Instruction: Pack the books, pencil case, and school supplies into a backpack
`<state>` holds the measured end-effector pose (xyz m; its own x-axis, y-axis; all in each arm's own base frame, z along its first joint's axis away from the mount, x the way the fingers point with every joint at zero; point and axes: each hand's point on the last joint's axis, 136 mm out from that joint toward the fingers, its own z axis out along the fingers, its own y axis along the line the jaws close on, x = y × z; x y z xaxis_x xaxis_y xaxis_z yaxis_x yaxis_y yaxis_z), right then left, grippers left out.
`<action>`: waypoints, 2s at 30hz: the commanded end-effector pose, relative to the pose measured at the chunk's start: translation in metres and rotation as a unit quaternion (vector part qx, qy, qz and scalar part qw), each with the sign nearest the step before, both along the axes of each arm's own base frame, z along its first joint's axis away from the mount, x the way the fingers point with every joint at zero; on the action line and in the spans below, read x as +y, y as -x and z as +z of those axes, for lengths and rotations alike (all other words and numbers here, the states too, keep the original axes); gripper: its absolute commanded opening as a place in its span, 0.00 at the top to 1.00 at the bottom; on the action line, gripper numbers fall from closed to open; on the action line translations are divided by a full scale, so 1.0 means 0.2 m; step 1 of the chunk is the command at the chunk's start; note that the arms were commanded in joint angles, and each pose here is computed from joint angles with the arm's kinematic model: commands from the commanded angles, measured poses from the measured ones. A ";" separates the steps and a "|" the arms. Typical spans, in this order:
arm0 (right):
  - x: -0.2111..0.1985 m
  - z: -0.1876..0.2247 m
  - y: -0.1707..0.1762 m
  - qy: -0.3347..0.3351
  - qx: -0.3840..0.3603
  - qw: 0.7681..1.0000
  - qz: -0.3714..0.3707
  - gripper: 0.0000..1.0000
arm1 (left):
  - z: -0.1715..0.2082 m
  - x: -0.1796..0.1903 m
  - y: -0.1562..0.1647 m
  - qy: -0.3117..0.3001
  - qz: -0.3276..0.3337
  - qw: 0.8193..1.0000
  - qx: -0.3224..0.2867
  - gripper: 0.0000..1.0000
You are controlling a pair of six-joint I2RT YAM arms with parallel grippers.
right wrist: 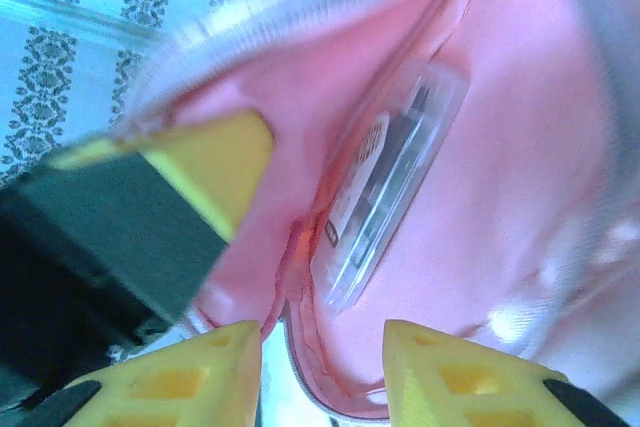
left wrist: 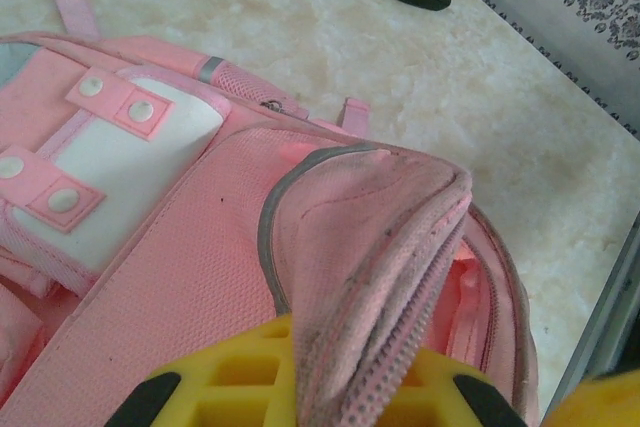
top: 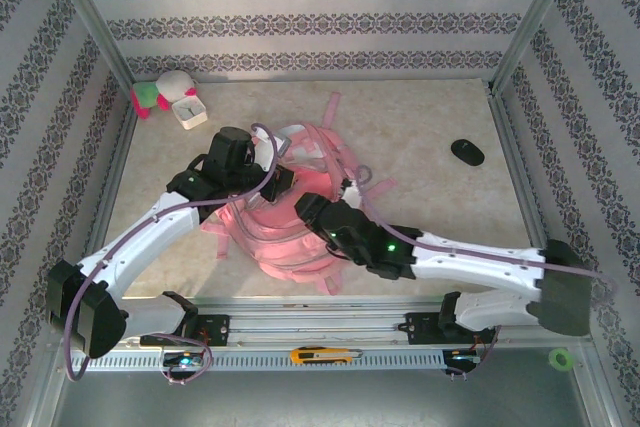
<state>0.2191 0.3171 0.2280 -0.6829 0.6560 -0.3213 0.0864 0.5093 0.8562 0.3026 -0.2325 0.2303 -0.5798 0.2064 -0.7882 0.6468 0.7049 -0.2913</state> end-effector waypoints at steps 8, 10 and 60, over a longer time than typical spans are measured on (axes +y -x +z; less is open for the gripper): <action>-0.51 0.01 -0.01 0.200 -0.019 0.979 -0.034 0.55 | 0.19 -0.07 0.14 0.044 -0.096 0.991 -0.079 0.29; -0.53 0.03 -0.03 0.223 -0.025 0.974 -0.017 0.48 | 0.21 -0.03 0.13 0.042 -0.060 0.995 -0.073 0.26; 0.18 -0.40 0.11 0.525 -0.509 0.312 0.607 0.47 | -0.19 0.65 0.13 0.010 0.285 0.957 0.058 0.24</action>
